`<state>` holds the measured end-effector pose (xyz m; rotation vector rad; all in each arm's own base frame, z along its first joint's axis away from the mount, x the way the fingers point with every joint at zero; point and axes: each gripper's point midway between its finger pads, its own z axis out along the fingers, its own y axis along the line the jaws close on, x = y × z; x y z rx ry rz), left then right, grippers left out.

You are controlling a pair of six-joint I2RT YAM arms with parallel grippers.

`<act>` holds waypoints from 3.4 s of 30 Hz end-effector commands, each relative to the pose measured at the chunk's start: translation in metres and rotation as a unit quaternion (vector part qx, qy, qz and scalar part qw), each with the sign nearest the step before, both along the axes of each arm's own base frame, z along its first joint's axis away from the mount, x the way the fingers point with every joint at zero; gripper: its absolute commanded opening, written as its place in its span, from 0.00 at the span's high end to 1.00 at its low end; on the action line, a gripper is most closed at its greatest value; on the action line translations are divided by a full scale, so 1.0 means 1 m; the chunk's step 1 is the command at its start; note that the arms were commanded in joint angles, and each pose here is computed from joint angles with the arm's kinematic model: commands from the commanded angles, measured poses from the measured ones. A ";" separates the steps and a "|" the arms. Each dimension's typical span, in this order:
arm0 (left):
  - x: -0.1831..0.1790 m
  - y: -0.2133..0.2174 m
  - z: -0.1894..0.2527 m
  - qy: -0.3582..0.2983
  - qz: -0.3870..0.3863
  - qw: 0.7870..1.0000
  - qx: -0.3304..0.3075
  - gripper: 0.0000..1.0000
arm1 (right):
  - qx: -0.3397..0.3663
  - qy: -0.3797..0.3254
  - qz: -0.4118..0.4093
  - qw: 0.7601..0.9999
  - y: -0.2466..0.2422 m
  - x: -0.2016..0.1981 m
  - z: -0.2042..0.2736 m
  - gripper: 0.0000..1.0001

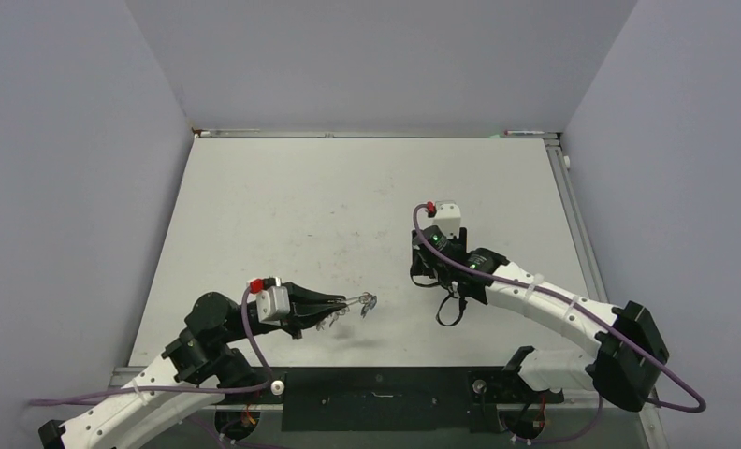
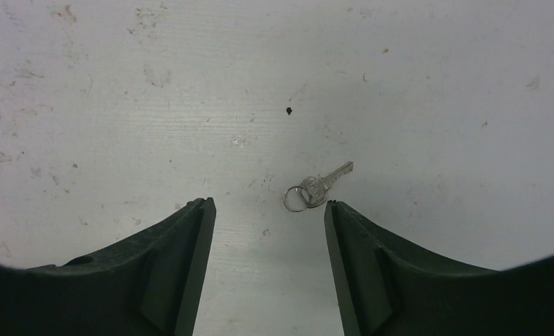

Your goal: Put the keys on the keyring

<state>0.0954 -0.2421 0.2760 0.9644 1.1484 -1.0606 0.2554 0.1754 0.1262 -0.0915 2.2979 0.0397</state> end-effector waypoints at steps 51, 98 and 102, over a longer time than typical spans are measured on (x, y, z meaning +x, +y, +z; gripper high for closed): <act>0.006 -0.003 0.010 0.004 0.007 1.000 0.003 1.00 | -0.039 0.089 -0.050 0.994 -0.014 -0.002 -0.115 0.78; 0.001 -0.001 0.015 -0.006 0.001 1.000 -0.010 1.00 | 0.176 -0.079 0.185 0.964 0.048 -0.022 0.084 0.95; 0.001 -0.001 0.015 -0.005 0.000 1.000 -0.010 1.00 | 0.180 -0.106 0.209 0.955 0.050 -0.024 0.105 0.95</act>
